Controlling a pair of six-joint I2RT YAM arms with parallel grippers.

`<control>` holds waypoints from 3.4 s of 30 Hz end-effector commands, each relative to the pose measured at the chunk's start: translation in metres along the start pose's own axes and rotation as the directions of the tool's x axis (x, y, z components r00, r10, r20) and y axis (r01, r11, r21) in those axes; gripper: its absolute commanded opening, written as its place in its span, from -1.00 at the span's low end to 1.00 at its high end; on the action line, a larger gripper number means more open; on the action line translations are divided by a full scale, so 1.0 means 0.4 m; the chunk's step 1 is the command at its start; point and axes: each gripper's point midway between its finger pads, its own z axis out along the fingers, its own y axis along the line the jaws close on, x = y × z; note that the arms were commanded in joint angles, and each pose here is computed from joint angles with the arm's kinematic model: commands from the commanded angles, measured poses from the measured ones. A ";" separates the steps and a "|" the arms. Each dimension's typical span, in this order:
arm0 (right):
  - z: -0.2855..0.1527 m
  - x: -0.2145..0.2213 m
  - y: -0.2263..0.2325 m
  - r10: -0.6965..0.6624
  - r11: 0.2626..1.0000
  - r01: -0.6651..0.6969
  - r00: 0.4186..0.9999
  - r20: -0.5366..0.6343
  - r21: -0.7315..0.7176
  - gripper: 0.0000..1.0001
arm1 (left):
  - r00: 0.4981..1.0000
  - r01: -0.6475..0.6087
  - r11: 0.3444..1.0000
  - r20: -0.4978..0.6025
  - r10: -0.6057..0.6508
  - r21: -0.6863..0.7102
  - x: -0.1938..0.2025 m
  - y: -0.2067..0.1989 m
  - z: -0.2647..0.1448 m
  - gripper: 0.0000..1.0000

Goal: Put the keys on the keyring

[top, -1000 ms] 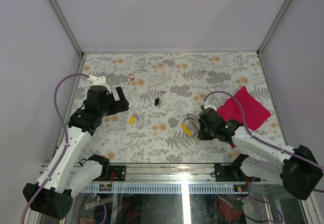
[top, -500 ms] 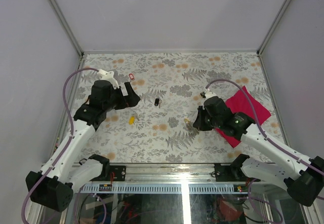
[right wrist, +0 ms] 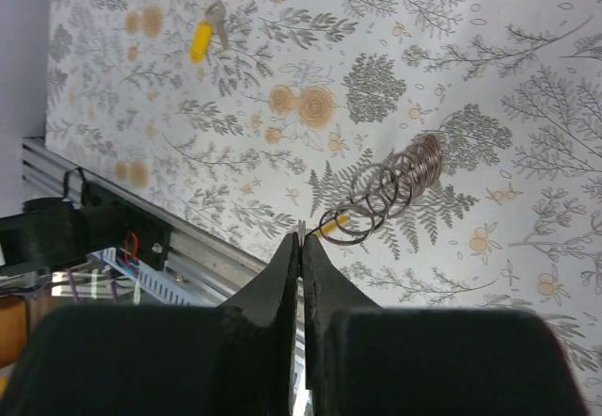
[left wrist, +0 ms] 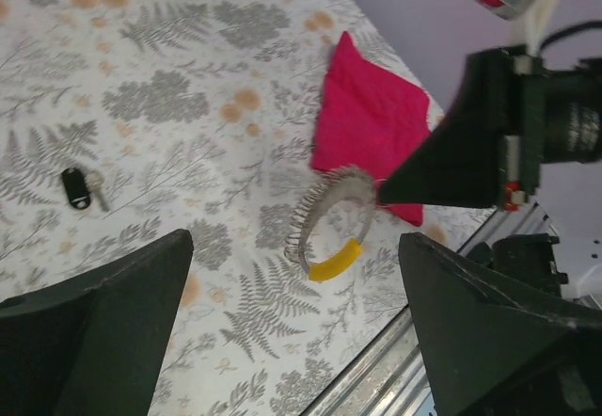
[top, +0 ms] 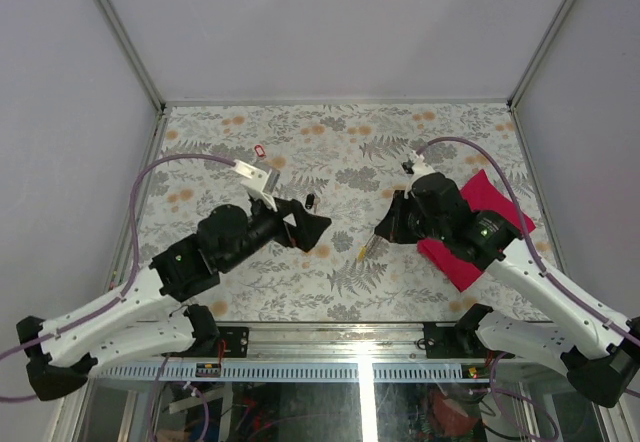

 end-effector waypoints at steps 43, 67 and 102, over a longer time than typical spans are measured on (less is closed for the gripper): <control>-0.185 -0.072 0.220 0.059 0.928 -0.052 0.998 0.009 -0.369 -1.00 | 0.852 -0.519 0.830 0.191 0.487 0.205 0.072 -0.253 0.109 0.15; -0.194 -0.036 0.230 0.068 0.909 -0.084 0.996 -0.055 -0.409 -1.00 | 0.834 -0.537 0.829 0.252 0.492 0.159 0.025 -0.259 0.115 -0.48; -0.440 -0.182 0.213 -0.256 0.697 0.676 0.547 0.797 -0.239 -0.07 | 0.952 -0.262 0.736 0.042 0.304 0.624 0.130 -0.374 -0.092 -1.00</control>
